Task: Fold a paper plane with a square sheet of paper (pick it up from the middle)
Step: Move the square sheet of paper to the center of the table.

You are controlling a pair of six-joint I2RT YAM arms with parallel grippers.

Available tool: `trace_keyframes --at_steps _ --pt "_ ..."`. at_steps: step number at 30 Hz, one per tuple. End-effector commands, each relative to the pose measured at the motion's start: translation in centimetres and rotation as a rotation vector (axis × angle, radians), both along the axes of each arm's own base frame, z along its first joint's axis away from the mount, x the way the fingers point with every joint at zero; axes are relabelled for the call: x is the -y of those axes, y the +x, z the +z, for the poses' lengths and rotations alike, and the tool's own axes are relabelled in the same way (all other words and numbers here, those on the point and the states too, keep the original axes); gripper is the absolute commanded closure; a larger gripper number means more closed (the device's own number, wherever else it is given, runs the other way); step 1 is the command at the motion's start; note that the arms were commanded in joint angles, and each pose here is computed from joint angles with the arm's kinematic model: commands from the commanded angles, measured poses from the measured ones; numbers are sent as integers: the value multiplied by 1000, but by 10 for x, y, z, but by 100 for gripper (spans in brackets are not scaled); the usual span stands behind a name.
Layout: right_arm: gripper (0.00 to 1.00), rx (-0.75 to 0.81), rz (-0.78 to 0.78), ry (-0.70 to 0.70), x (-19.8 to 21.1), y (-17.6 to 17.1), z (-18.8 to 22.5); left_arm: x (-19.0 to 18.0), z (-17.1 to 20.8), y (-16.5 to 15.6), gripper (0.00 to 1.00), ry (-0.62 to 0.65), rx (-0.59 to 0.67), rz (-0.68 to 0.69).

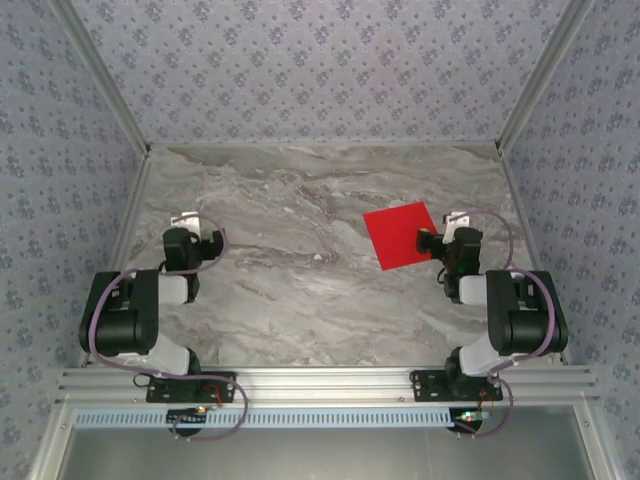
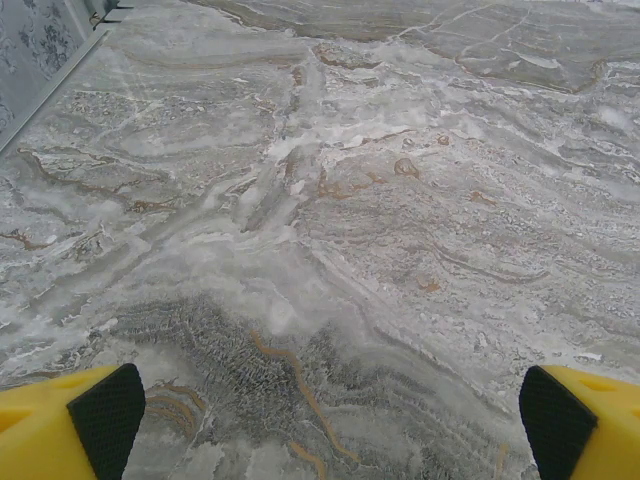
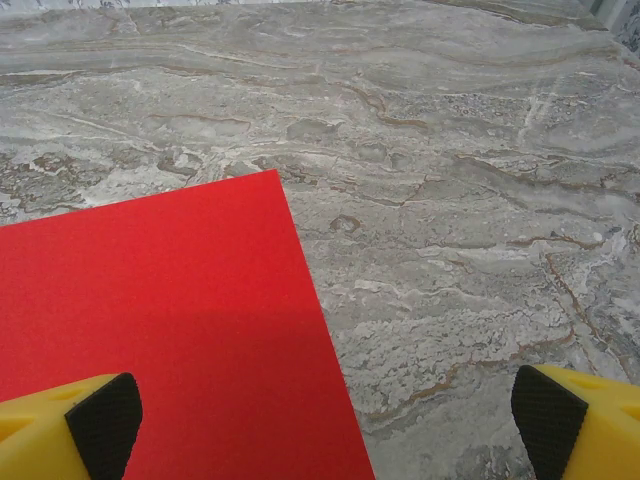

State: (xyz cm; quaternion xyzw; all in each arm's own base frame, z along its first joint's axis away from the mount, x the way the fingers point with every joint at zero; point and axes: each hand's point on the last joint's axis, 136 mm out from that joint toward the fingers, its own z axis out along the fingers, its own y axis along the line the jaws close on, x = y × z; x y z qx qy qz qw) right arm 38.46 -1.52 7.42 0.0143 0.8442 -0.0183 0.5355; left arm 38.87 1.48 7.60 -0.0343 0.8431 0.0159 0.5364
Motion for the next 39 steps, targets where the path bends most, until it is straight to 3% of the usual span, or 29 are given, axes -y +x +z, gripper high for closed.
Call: trace_keyframes --at_steps 1,25,30,33,39 --pt "0 15 5 -8 1 5 6 3 12 9 1 10 41 -22" --pt "0 16 6 -7 1 4 5 3 13 9 1 0 44 -24" --pt "0 20 -10 -31 1 2 26 -12 31 -1 1 2 93 71" --pt "0 3 -65 -60 3 -1 50 -29 50 -11 1 -12 62 185" --pt "0 -192 -67 128 -34 4 74 -34 90 -20 1 -142 -7 293"
